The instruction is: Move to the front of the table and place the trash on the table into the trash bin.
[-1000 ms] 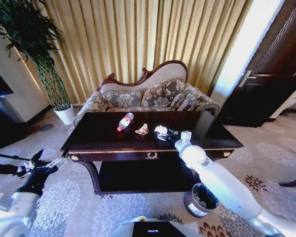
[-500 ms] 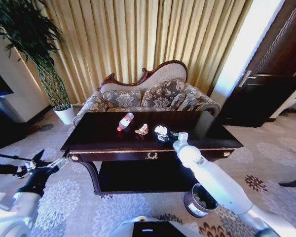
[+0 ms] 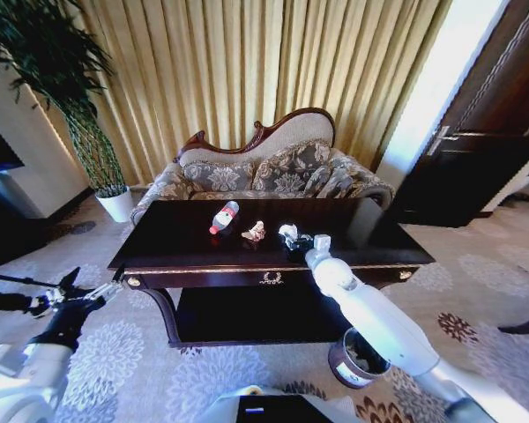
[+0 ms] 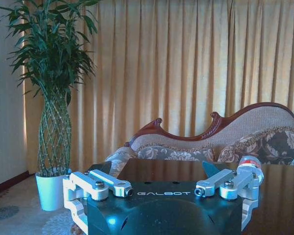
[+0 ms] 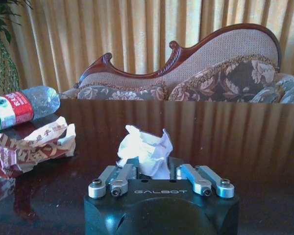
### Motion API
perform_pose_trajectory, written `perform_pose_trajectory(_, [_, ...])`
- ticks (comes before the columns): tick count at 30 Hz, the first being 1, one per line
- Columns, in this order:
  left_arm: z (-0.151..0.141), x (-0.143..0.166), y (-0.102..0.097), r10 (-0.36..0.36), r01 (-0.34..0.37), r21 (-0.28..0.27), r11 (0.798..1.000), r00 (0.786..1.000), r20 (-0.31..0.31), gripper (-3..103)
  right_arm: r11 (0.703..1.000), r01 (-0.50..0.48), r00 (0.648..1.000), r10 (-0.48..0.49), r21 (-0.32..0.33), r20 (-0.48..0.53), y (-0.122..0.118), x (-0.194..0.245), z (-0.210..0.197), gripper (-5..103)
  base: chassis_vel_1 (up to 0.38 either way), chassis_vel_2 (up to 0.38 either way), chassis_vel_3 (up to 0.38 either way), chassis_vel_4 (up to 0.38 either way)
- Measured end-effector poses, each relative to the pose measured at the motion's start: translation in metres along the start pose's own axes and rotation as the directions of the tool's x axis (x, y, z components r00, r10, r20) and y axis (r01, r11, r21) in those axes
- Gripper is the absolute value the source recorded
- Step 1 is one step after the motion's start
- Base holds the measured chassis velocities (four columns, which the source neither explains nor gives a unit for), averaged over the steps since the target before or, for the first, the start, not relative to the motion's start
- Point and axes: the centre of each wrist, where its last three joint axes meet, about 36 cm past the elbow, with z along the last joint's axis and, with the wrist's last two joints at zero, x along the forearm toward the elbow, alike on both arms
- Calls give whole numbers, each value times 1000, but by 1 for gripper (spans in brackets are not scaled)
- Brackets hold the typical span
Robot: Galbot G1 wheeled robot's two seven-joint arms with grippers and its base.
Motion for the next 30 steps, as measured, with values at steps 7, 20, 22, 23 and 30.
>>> perform_pose_trajectory(7, [1,0,-1,1,-1,3,1000,1000,-1,100,1000,0,1000,0,-4,19,-3,5,-6,8,0,0,0,0])
perform_pose_trajectory(20, [1,0,-1,4,-4,3,1000,1000,-4,100,1000,-1,991,2,-3,134,-13,40,-37,0,0,0,0,0])
perform_pose_trajectory(22, [1,0,-1,7,-7,2,1000,1000,-7,100,1000,-23,984,24,-3,175,-20,55,-42,0,0,0,0,0])
perform_pose_trajectory(23, [1,0,-1,8,-8,1,1000,1000,-8,100,1000,-31,982,31,-4,184,-22,60,-43,0,0,0,0,0])
perform_pose_trajectory(30, [-3,-3,1,39,-38,-15,999,999,2,100,997,-81,977,80,-4,197,-30,103,-22,0,0,0,0,0])
